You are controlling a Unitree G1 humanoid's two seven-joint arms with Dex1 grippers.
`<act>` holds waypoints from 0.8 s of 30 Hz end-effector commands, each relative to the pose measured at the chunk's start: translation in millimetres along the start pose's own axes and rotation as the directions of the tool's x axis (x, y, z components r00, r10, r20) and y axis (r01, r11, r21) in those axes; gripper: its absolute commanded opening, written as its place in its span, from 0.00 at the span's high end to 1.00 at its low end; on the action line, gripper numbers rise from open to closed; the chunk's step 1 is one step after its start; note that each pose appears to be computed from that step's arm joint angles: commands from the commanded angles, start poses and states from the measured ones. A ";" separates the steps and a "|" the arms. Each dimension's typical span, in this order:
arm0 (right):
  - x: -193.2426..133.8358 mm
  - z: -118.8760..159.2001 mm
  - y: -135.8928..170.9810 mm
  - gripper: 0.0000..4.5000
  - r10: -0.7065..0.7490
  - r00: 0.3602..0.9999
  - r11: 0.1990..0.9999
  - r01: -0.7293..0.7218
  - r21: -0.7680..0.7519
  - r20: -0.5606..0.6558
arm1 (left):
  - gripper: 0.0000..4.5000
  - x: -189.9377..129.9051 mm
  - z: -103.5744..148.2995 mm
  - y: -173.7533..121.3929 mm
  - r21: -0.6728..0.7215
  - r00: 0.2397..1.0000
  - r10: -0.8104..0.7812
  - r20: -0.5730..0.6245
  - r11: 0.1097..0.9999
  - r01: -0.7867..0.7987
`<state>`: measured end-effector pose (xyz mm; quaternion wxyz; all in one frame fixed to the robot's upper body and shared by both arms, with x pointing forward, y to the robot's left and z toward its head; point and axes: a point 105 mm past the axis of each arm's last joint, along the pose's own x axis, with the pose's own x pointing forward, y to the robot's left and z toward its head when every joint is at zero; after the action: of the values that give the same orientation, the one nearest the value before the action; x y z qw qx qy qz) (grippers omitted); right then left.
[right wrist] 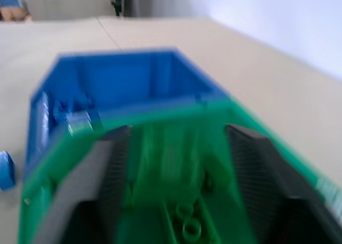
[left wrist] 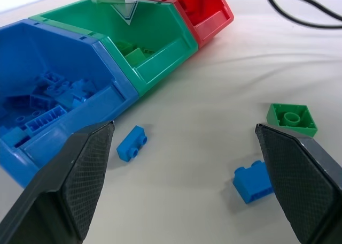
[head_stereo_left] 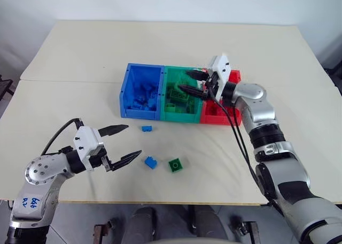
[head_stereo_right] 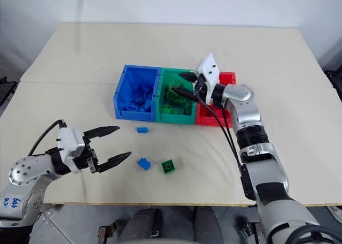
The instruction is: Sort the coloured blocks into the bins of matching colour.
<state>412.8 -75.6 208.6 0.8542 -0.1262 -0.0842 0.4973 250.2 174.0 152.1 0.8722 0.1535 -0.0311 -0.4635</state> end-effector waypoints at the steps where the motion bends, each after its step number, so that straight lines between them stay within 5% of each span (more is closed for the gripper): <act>1: -8.8 28.6 -6.2 0.07 0.013 0.997 0.999 -0.009 -0.051 0.075 | 0.00 2.1 11.5 -3.1 0.037 0.999 -0.020 0.032 0.999 0.019; 5: -30.3 31.9 -3.0 0.01 0.046 0.996 0.997 -0.041 -0.063 0.082 | 0.00 4.5 12.6 -3.3 0.044 0.998 -0.046 0.035 0.998 0.044; 11: -121.2 19.0 33.3 0.01 0.177 0.984 0.981 -0.173 -0.090 0.035 | 0.00 11.9 9.5 -1.5 0.049 0.991 -0.132 0.021 0.990 0.131; 17: -211.6 -21.8 55.9 0.01 0.097 0.984 0.992 -0.107 -0.063 -0.149 | 0.00 23.0 6.7 -4.0 0.051 0.968 -0.252 0.013 0.967 0.251; 24: -268.4 -47.7 56.3 0.01 -0.001 0.950 1.000 -0.003 -0.012 -0.313 | 0.00 37.7 7.3 -2.8 0.091 0.941 -0.337 0.025 0.938 0.333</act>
<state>248.5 -279.7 132.2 0.8521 -0.1898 0.0590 0.4843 268.5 141.4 153.5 0.7798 0.1738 -0.0325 -0.6005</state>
